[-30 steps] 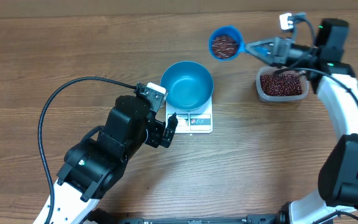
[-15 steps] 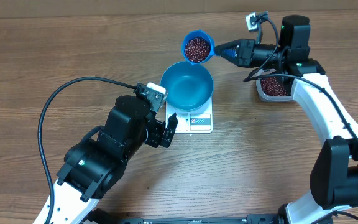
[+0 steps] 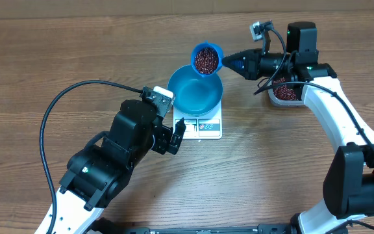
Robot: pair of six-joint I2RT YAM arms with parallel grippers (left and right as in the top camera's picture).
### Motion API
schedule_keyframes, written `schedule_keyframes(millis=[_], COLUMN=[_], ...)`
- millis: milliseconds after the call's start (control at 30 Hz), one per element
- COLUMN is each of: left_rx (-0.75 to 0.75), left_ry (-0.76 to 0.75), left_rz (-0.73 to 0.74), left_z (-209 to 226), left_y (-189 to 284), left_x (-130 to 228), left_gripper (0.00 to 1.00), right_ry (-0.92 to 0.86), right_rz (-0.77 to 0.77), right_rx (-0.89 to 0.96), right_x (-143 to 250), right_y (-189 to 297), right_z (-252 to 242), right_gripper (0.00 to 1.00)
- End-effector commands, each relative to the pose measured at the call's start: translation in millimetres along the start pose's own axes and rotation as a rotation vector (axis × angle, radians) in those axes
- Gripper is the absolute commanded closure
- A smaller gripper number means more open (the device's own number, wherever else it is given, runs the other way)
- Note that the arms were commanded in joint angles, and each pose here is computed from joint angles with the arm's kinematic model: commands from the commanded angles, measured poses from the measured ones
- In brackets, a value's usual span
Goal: Scoop item into bowl and weigh 150g on scale
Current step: 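Carry the filled scoop over the blue bowl with the right gripper, then tilt the scoop with the right gripper to pour beans into bowl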
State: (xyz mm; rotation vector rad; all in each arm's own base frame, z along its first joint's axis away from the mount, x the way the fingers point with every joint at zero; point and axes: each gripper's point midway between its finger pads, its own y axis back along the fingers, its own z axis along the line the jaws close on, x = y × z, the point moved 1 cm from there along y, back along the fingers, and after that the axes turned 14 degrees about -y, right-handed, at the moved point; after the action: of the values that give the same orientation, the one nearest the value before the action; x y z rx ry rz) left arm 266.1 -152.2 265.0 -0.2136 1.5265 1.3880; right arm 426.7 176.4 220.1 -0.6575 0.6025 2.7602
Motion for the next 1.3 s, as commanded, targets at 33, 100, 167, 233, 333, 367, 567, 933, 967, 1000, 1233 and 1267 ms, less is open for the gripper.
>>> schedule_keyframes(millis=[33,100,167,233,333,367,567,933,967,1000,1233,1267], left_rx=[0.004,0.004,0.003,0.004,0.003,0.003,0.003,0.003,0.004,0.004,0.003,0.004], left_ry=[0.014,0.014,0.014,0.014,0.014,0.014,0.014,0.014,0.014,0.014,0.014,0.014], left_rz=[-0.011,-0.011,-0.011,-0.011,-0.011,-0.011,-0.011,-0.011,-0.011,-0.011,-0.011,-0.011], left_z=[1,1,1,1,1,1,1,1,1,1,1,1], left_y=[2,2,2,2,2,2,2,2,2,2,2,2], left_x=[-3,-3,-3,-3,-3,-3,-3,-3,-3,-3,-3,-3], left_gripper=[0.0,0.0,0.0,0.0,0.01,0.0,0.0,0.0,0.0,0.0,0.01,0.0], right_ry=[0.141,0.158,0.186,0.213,0.226,0.23,0.316,0.535,0.548,0.56,0.63,0.631], right_rz=[0.002,0.01,0.019,0.025,0.023,0.022,0.038,0.08,0.08,0.08,0.073,0.072], right_rx=[-0.007,-0.003,-0.001,0.001,0.021,0.024,0.013,-0.034,-0.037,-0.038,-0.042,-0.042], right_x=[0,3,5,7,7,7,11,25,25,25,23,23], right_y=[7,7,7,7,6,6,1,-18,-18,-18,-18,-18], right_z=[16,15,14,13,10,9,14,30,30,30,31,31], right_gripper=[0.96,0.96,0.96,0.96,0.96,0.96,0.96,0.96,0.96,0.96,0.96,0.96])
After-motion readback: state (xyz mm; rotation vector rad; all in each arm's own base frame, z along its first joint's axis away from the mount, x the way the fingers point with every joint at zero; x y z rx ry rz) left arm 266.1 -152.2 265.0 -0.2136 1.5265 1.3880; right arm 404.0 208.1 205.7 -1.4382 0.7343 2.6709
